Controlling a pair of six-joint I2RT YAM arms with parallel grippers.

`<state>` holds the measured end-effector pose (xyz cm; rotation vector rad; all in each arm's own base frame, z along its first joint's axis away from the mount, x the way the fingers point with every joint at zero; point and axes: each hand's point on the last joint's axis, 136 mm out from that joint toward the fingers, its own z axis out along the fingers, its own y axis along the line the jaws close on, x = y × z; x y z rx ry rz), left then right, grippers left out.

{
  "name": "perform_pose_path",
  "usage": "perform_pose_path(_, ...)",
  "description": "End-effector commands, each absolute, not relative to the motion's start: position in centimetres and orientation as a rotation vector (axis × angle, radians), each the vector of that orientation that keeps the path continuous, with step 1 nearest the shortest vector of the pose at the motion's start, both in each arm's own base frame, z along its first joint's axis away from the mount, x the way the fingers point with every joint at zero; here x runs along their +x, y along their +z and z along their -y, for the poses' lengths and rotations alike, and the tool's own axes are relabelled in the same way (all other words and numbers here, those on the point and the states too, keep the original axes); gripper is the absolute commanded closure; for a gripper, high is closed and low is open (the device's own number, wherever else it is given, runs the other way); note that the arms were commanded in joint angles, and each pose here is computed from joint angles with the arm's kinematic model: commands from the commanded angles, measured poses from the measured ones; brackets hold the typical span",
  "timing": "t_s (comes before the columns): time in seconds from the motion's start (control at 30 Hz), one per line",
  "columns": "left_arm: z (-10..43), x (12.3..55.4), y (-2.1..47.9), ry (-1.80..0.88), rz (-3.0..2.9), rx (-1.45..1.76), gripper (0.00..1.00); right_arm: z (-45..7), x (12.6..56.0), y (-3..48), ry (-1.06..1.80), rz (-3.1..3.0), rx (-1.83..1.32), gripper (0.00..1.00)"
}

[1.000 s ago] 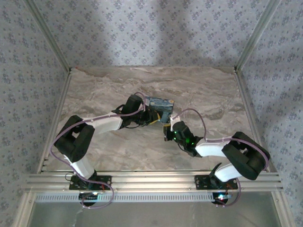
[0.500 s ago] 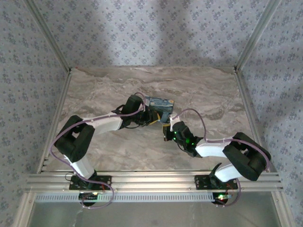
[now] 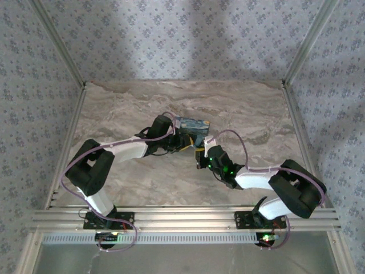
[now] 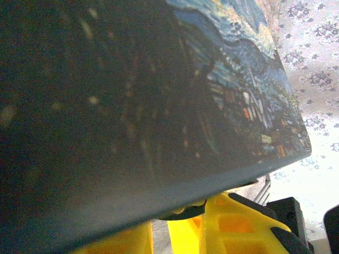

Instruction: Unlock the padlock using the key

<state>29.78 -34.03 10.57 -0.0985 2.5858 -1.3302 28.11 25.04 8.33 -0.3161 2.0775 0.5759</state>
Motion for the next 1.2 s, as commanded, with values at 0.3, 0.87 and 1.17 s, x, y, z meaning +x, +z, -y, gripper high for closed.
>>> perform_pose_path(0.3, 34.8, 29.6, 11.5, -1.373, -2.551, -0.067, 0.79, -26.2, 28.9, 9.9, 0.605, -2.023, -0.317, 1.0)
perform_pose_path(0.87, 34.8, 29.6, 11.5, -1.372, -2.553, -0.069, 0.79, -25.7, 29.7, 9.7, 0.614, -2.041, -0.256, 1.0)
perform_pose_path(1.17, 34.9, 29.6, 11.4, -1.37, -2.556, -0.069, 0.79, -25.3, 29.7, 9.7, 0.634, -2.041, -0.231, 1.0)
